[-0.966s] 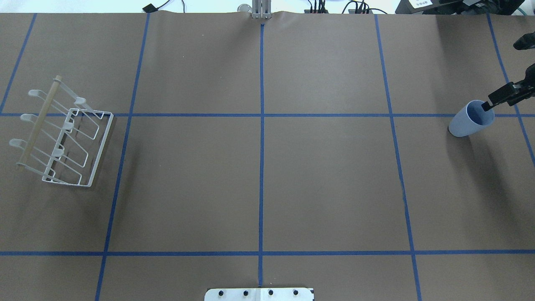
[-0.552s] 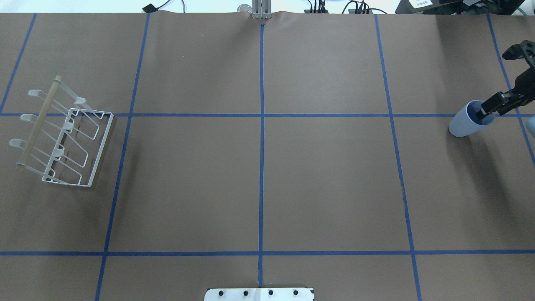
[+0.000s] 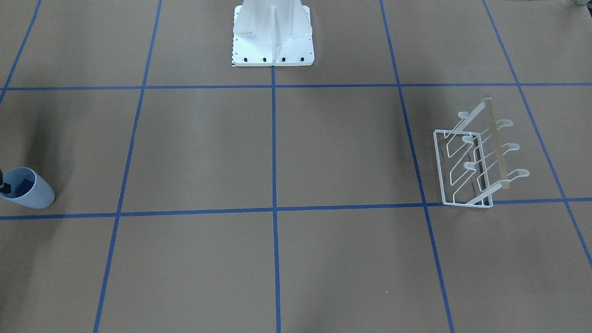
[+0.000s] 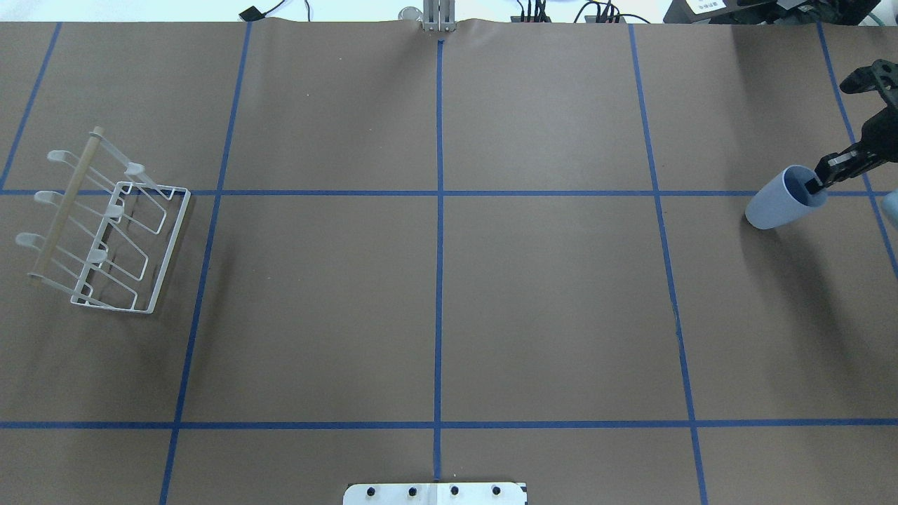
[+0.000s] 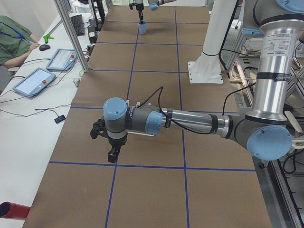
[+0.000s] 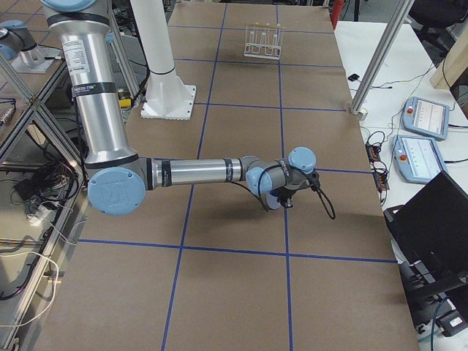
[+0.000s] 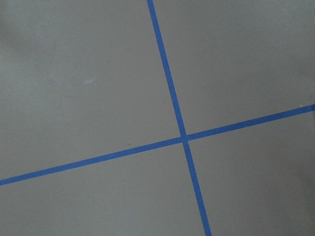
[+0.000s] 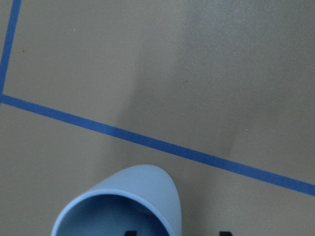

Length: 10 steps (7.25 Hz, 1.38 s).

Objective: Hang cup on cup holder
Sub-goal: 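Lower the right gripper onto the light blue cup and grasp its base, then lift the cup with the right gripper and tilt it sideways toward the left gripper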

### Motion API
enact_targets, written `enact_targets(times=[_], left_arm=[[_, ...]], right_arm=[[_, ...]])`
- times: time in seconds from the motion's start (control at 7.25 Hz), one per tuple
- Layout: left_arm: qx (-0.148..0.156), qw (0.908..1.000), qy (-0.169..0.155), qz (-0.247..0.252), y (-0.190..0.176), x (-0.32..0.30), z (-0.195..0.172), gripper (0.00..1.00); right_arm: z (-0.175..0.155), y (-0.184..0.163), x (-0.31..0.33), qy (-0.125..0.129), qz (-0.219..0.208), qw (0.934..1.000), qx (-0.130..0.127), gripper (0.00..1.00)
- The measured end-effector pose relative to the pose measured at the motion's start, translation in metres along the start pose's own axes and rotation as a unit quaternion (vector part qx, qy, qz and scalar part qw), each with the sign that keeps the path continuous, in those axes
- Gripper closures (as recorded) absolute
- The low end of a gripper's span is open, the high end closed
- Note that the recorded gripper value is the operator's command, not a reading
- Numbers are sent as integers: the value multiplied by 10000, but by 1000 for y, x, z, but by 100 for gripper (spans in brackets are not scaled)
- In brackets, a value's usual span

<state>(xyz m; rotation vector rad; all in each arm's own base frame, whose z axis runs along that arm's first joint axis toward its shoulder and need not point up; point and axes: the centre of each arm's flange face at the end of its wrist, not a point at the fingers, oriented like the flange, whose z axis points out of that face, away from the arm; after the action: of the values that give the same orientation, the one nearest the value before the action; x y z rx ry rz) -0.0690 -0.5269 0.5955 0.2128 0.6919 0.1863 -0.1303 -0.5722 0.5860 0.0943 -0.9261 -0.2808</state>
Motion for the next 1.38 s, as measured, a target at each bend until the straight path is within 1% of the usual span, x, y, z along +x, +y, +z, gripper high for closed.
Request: enact_targets(times=[0.14, 0.28, 0.41, 0.55, 0.69, 0.83, 0.97, 1.1, 1.24, 1.38], left_arm=[[47, 10000, -6, 22, -3, 3, -4, 2], [134, 9999, -13, 80, -11, 11, -11, 2], [283, 9996, -17, 77, -27, 25, -24, 2], [453, 9989, 10, -80, -49, 43, -40, 2], [606, 9976, 148, -305, -70, 66, -50, 2], [835, 9941, 431, -547, -89, 98, -56, 2], [1162, 9874, 768, -749, -104, 134, -61, 2], [1493, 9776, 1144, -945, -115, 169, -66, 2], [1748, 9649, 1542, -1211, -126, 203, -76, 2], [1897, 9501, 1959, -1516, -137, 236, -89, 2]], right_arm=[[-13, -4, -14, -50, -137, 9998, 161, 100], [-34, -9, -39, -128, -268, 9987, 416, 100], [-64, -15, -78, -261, -238, 9967, 727, 100], [-94, -19, -120, -457, -121, 9937, 1019, 100], [-114, -21, -154, -708, -14, 9891, 1289, 100], [-124, -21, -181, -1009, 80, 9825, 1563, 100], [-131, -18, -199, -1308, 175, 9747, 1806, 100], [-140, -13, -213, -1623, 265, 9648, 2051, 100], [-148, -7, -225, -1974, 372, 9526, 2287, 100], [-152, 2, -239, -2390, 532, 9373, 2480, 100]])
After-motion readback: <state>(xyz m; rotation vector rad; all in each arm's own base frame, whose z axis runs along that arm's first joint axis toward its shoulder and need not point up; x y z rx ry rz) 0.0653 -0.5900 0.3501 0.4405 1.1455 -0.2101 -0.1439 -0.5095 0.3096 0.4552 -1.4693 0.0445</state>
